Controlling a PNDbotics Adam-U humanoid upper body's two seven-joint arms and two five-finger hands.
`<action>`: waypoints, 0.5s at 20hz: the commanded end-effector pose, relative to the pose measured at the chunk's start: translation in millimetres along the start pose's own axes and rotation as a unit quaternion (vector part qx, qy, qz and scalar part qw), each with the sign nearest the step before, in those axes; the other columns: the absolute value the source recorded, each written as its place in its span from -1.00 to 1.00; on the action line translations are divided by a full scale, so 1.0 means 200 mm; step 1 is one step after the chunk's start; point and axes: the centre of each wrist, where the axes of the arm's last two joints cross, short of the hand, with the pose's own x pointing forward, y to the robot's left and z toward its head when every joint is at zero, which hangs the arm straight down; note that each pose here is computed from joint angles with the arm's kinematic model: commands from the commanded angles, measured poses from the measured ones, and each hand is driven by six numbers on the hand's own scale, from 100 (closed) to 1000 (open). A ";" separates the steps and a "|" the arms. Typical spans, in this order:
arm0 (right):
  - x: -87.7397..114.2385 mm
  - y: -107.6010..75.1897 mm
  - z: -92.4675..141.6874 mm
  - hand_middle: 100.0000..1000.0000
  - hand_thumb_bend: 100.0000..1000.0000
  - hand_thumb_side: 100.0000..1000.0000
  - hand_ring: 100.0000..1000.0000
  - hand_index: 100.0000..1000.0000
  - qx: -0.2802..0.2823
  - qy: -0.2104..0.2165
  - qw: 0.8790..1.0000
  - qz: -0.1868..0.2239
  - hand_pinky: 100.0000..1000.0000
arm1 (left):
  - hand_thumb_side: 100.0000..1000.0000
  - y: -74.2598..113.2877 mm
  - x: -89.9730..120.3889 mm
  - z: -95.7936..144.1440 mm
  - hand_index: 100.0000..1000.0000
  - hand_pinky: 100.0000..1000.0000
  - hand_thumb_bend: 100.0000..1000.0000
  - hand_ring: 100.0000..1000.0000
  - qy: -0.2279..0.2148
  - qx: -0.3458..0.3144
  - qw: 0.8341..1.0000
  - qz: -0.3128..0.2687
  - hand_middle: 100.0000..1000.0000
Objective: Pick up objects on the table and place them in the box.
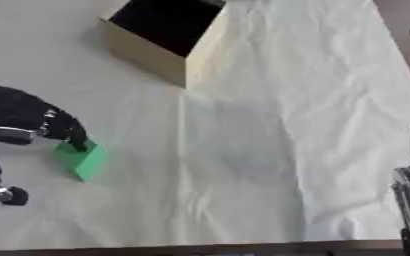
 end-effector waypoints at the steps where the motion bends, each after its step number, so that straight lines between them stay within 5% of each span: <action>1: 0.02 -0.01 -0.02 0.11 -1.00 0.42 0.28 0.58 0.000 -0.009 1.000 0.000 0.54 | -0.81 0.03 0.01 0.03 0.77 0.61 -0.04 0.80 0.014 0.005 1.000 -0.016 0.68; 10: 0.02 -0.01 -0.01 0.11 -1.00 0.42 0.29 0.58 -0.001 -0.006 1.000 0.003 0.54 | -0.82 0.19 -0.04 0.17 0.76 0.62 -0.10 0.80 0.011 0.099 0.994 -0.044 0.67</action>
